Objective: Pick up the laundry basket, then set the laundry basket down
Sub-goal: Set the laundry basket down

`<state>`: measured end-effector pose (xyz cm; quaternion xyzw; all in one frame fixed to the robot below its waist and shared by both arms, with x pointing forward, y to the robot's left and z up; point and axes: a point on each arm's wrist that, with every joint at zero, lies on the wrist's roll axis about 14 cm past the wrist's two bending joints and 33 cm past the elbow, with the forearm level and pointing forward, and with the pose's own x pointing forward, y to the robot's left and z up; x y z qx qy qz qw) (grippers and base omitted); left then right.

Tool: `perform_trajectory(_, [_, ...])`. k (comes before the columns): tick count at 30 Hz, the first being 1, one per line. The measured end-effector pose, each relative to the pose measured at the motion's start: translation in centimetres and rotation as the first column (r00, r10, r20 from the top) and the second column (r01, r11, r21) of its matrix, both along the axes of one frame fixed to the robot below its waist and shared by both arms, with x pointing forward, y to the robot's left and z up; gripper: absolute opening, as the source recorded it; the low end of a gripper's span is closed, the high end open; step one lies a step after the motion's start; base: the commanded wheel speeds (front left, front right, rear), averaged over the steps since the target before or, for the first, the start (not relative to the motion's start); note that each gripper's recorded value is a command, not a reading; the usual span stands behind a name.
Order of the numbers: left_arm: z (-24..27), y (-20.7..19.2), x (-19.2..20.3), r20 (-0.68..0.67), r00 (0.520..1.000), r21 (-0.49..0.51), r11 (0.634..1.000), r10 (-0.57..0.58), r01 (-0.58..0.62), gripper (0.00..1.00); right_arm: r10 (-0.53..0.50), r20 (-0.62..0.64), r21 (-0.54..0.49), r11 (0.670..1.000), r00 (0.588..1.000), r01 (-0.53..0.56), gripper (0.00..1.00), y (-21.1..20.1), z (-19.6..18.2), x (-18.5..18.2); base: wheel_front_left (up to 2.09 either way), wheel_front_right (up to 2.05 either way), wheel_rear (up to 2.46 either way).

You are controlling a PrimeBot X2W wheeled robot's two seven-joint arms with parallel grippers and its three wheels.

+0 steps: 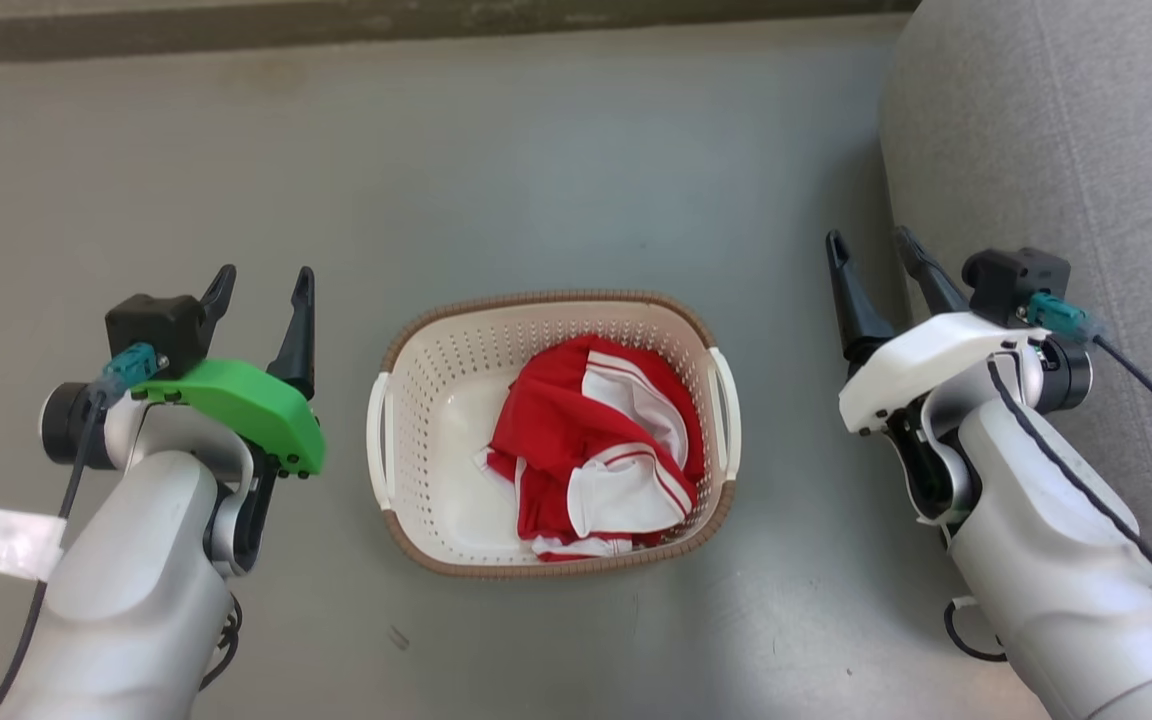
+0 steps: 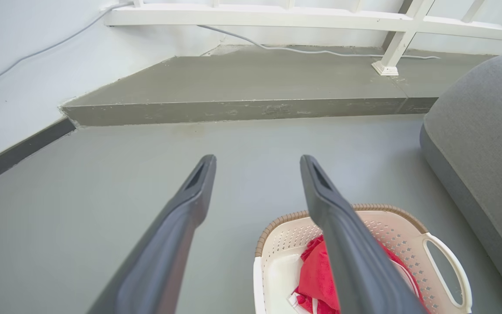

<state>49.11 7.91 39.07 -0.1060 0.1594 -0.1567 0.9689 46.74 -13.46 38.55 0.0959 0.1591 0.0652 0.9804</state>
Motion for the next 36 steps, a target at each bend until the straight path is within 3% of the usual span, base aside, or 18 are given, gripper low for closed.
perform_trajectory(14, [5.5, 0.0, -3.6, 0.165, 0.986, 0.017, 1.000, 0.007, -0.010, 1.00, -0.031, 0.154, -0.050, 0.998, 0.988, 0.039, 1.00, -1.2, 5.2, -2.9, 0.00, 0.00, 0.00])
perform_trajectory(36, [7.8, 0.2, -10.9, 0.218, 0.975, -0.018, 0.999, 0.037, -0.034, 1.00, -0.088, 0.279, -0.052, 0.993, 0.956, 0.107, 1.00, -2.6, 9.3, -8.4, 0.00, 0.00, 0.00])
